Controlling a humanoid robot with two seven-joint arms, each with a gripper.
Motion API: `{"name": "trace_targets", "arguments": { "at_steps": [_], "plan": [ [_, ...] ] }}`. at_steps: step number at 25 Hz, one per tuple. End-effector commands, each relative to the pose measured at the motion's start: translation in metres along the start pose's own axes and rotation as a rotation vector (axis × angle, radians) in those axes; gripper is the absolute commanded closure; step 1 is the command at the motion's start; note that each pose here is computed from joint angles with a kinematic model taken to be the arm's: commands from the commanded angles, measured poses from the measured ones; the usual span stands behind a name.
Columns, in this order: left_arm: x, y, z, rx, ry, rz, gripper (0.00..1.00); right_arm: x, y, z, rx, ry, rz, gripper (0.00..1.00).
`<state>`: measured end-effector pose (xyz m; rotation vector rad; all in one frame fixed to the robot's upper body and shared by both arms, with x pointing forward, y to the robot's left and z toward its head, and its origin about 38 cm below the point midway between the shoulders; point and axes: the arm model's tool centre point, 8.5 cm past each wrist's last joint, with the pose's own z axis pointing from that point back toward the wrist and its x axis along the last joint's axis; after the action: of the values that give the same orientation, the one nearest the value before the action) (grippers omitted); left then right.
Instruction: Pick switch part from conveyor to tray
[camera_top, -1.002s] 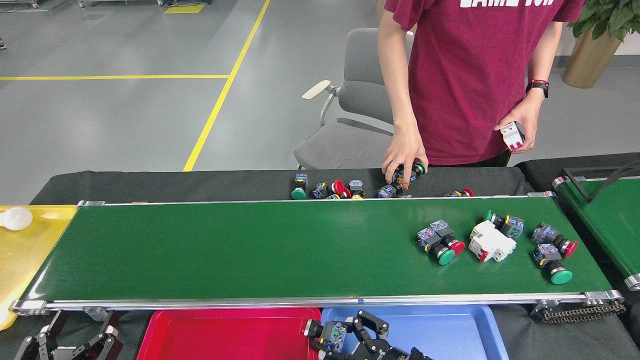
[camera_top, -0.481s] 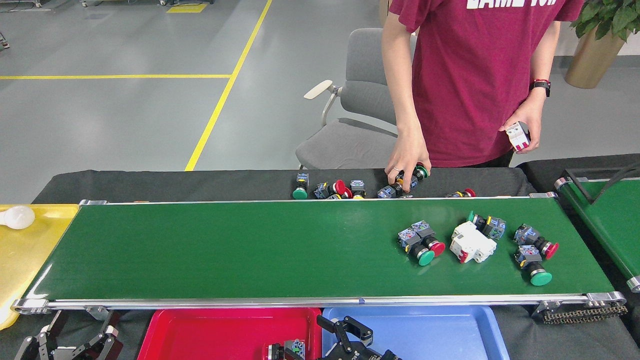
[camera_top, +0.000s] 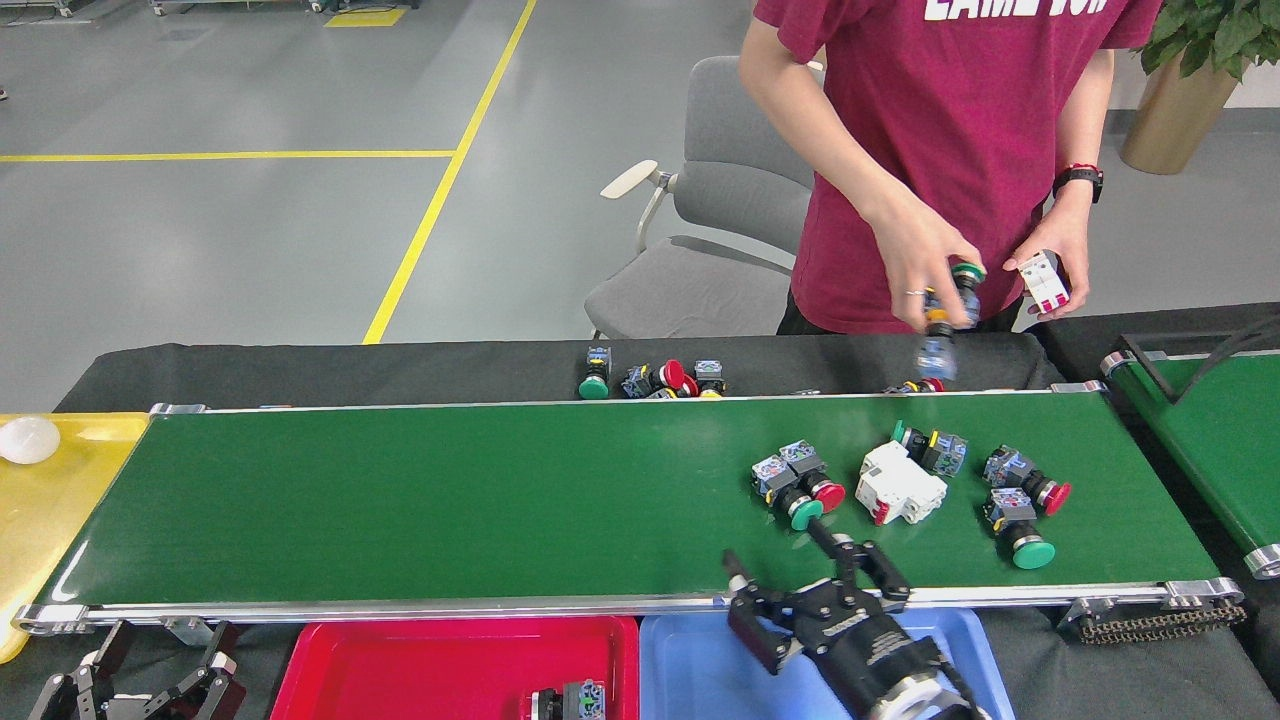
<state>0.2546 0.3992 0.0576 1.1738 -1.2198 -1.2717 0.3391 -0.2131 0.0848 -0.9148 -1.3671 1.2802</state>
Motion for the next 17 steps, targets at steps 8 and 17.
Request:
{"name": "trace_targets", "arguments": {
  "at_steps": [8,17],
  "plan": [
    [-0.004,0.007,0.000,0.019,0.004,-0.013,0.00,-0.065,0.016,0.062,-0.086,0.220,0.013,0.04],
    [-0.004,0.008,-0.001,0.019,0.004,-0.013,0.00,-0.065,0.019,0.066,-0.085,0.215,0.016,0.04]
  ]
}}
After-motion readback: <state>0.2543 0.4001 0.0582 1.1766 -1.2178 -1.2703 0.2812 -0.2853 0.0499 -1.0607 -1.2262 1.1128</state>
